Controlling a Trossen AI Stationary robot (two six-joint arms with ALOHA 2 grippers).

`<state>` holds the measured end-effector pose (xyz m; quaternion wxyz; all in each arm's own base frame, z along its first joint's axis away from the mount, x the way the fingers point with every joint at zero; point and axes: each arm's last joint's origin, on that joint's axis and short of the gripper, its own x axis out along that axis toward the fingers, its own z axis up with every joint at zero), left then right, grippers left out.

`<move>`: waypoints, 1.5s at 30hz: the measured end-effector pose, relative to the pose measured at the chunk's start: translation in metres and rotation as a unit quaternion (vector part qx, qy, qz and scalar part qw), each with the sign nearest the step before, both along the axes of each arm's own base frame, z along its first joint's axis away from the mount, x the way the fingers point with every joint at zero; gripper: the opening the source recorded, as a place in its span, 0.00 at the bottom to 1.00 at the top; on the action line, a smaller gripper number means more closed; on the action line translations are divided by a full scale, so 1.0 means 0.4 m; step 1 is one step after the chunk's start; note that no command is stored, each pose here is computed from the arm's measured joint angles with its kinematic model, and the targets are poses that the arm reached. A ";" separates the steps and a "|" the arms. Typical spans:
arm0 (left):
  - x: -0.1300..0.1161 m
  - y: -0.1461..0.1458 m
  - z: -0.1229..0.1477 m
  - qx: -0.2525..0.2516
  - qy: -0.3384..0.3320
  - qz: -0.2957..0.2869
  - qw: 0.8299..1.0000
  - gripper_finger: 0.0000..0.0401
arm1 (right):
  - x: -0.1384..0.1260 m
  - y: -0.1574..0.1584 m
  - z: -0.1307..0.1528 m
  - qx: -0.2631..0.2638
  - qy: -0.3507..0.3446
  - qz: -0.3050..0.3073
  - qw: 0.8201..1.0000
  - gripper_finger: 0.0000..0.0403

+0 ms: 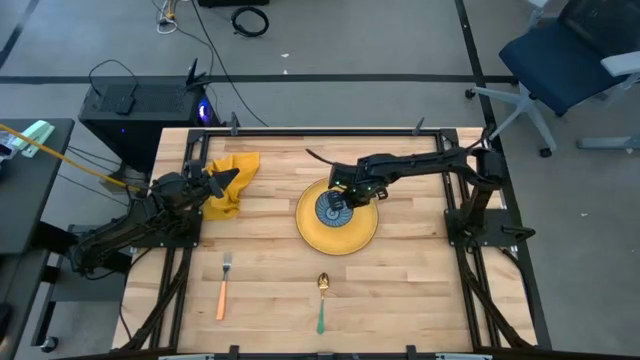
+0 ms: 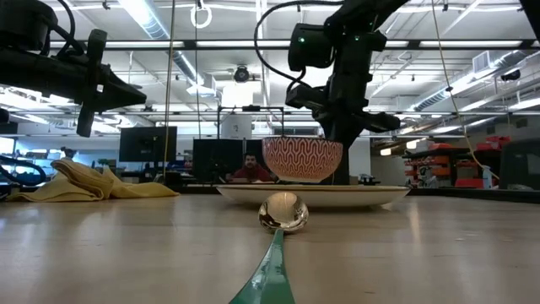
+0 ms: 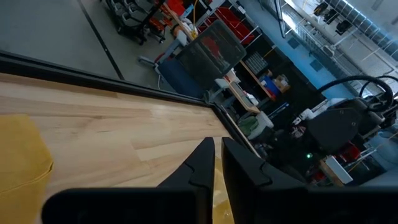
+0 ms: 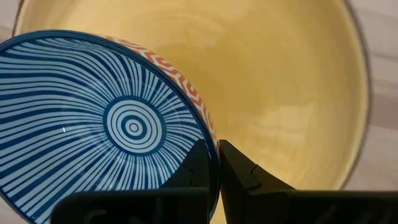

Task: Set table place
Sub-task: Put the blue bowl on the gold plate

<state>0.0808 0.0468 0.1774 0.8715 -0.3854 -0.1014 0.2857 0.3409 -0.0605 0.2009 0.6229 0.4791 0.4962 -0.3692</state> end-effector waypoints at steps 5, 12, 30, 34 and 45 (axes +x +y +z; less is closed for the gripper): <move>0.000 0.000 0.000 0.000 0.000 0.000 1.000 0.07 | 0.002 0.004 -0.011 -0.001 0.012 -0.004 1.000 0.03; 0.000 0.000 0.000 0.000 0.000 0.000 1.000 0.10 | -0.007 0.006 -0.013 0.001 0.030 -0.002 1.000 0.03; 0.000 0.000 0.000 0.000 0.000 0.000 1.000 0.09 | -0.006 0.008 -0.039 -0.003 0.027 0.005 1.000 0.03; 0.000 0.000 0.000 0.000 0.000 0.000 1.000 0.10 | -0.005 0.006 -0.039 -0.003 0.024 0.006 1.000 0.03; 0.000 0.000 0.000 0.000 0.000 0.000 1.000 0.08 | -0.006 0.006 -0.039 0.000 0.025 0.012 1.000 0.05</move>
